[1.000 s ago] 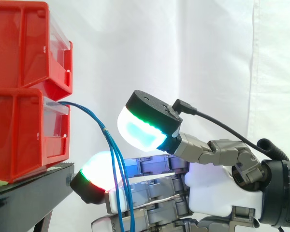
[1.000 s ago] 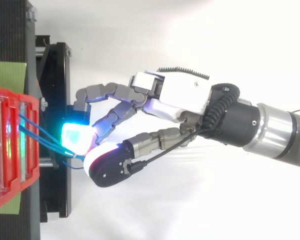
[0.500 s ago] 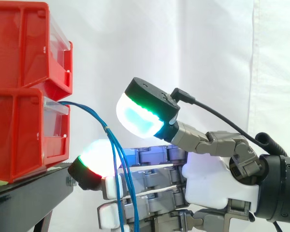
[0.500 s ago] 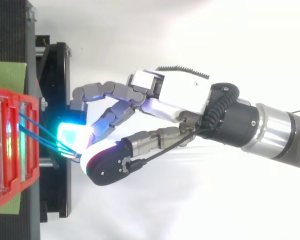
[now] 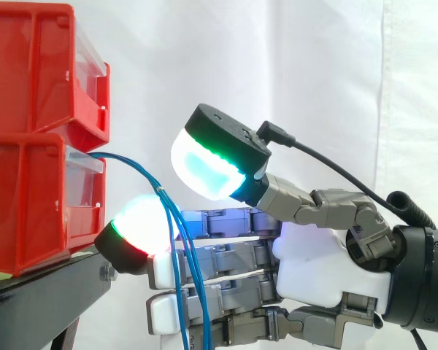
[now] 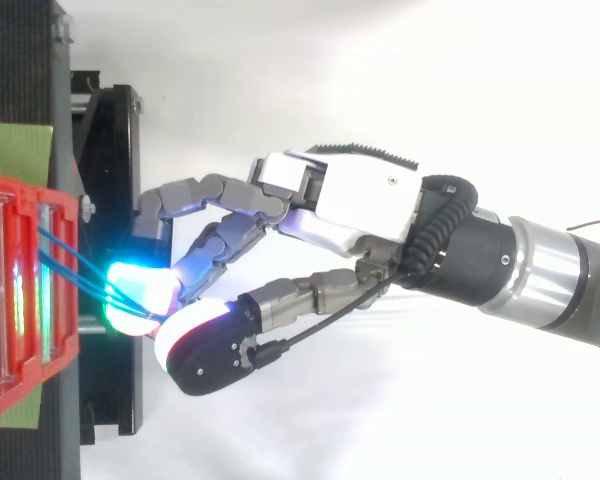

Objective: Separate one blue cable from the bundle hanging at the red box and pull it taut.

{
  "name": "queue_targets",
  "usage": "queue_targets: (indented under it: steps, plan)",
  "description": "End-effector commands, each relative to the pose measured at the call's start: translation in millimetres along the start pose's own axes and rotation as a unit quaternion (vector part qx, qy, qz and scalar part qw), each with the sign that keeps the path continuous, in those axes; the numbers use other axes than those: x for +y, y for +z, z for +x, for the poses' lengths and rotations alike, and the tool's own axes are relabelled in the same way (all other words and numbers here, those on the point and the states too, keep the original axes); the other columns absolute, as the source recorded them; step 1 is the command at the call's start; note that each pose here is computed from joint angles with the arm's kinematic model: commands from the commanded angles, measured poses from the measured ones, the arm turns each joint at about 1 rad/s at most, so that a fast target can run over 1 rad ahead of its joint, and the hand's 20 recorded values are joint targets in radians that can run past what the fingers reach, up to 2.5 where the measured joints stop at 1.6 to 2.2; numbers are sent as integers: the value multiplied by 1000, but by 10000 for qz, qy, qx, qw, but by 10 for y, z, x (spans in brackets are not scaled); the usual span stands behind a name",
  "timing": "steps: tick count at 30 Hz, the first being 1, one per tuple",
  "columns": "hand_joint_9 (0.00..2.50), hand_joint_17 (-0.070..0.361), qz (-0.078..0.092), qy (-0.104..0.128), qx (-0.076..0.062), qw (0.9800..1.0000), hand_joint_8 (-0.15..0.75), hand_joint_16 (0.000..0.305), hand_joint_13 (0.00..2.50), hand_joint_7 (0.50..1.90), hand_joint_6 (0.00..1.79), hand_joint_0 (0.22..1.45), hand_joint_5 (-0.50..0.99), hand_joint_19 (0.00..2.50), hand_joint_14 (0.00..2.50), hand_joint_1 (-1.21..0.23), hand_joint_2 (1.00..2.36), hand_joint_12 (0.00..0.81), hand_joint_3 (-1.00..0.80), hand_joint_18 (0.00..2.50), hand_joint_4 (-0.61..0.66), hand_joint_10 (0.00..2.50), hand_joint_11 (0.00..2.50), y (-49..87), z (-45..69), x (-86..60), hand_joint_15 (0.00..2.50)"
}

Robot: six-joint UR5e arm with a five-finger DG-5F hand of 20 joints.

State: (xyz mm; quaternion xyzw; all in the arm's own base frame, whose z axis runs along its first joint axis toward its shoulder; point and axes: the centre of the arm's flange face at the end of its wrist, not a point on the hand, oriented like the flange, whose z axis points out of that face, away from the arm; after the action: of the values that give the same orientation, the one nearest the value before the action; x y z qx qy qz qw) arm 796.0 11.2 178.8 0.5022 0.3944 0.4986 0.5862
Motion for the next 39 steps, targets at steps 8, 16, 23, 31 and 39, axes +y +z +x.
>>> queue_targets:
  steps: [8,16,23,31,39]
  plan:
    - [975,102,6,-35,-22,10000,282,45,1024,927,826,653,-211,576,22,-715,1022,318,-229,723,38,20,778,-16,55,-3,567]
    - [979,103,0,-29,-22,10000,282,46,1034,880,880,649,-223,582,21,-712,1028,320,-129,726,-8,21,839,-19,76,9,587]
    - [1032,102,-7,-26,-22,10000,296,46,1059,904,919,643,-222,591,23,-688,1029,325,5,735,-63,23,870,-19,77,0,603]
    - [1106,104,-7,12,-22,10000,303,46,1084,948,927,631,-214,581,24,-700,1026,332,-97,750,3,24,916,-19,77,0,611]
    - [1114,104,14,64,-29,10000,306,46,1128,940,927,635,-220,580,24,-679,1022,334,-230,756,40,23,989,-22,73,6,681]
